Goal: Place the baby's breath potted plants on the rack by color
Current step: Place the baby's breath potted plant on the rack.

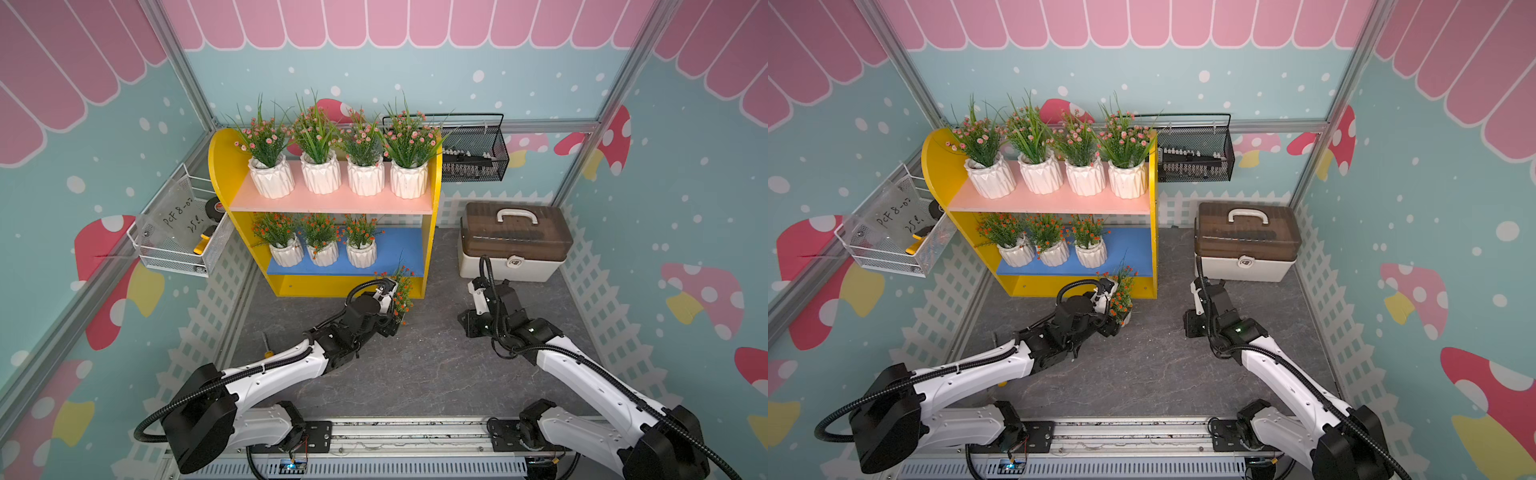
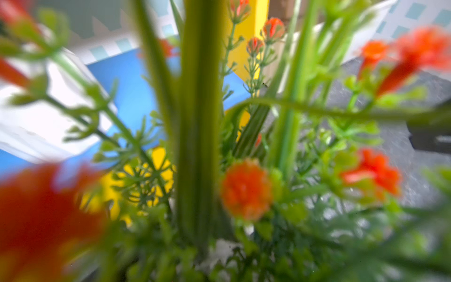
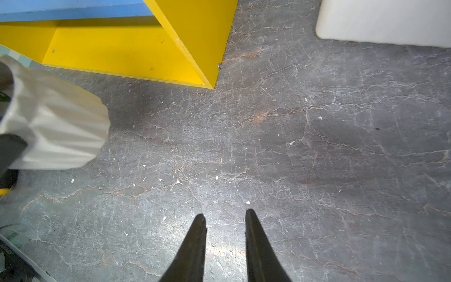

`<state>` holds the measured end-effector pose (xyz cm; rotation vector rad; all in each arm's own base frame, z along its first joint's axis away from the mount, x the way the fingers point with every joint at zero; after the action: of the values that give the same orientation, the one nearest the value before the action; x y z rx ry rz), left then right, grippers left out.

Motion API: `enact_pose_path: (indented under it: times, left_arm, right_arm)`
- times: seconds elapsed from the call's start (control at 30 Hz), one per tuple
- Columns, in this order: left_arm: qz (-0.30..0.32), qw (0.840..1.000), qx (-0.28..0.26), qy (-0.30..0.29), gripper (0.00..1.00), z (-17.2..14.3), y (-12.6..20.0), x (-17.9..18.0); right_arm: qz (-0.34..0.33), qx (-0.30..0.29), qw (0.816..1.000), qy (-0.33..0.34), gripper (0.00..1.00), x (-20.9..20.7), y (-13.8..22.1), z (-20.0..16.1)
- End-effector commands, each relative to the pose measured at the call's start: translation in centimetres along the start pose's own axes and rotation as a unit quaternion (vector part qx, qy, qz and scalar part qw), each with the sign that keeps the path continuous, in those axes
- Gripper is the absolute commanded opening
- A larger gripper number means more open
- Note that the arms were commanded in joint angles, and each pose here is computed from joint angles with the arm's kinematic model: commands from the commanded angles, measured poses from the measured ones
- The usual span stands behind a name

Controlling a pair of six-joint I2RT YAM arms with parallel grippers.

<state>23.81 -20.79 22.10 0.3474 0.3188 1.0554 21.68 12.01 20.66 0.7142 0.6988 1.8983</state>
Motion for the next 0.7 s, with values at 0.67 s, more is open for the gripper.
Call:
enact_pose_path:
  times: [0.67]
  left_arm:
    - [0.019, 0.992, -0.098, 0.073, 0.70, 12.6, -3.4, 0.9]
  right_arm:
    - [-0.009, -0.003, 1.000, -0.012, 0.27, -0.4, 1.5, -1.3]
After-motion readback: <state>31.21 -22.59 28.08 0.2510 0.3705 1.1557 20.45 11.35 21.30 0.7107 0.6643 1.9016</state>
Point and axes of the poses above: each gripper's point midway between its finger pads, its own y axis back along the fingers, its own x axis along the line the jaws close on, z = x × y, the point moved 9 cm from there along y, back along the fingers, and after that the axes turned 9 degrees about y, right-handed, at the moved point
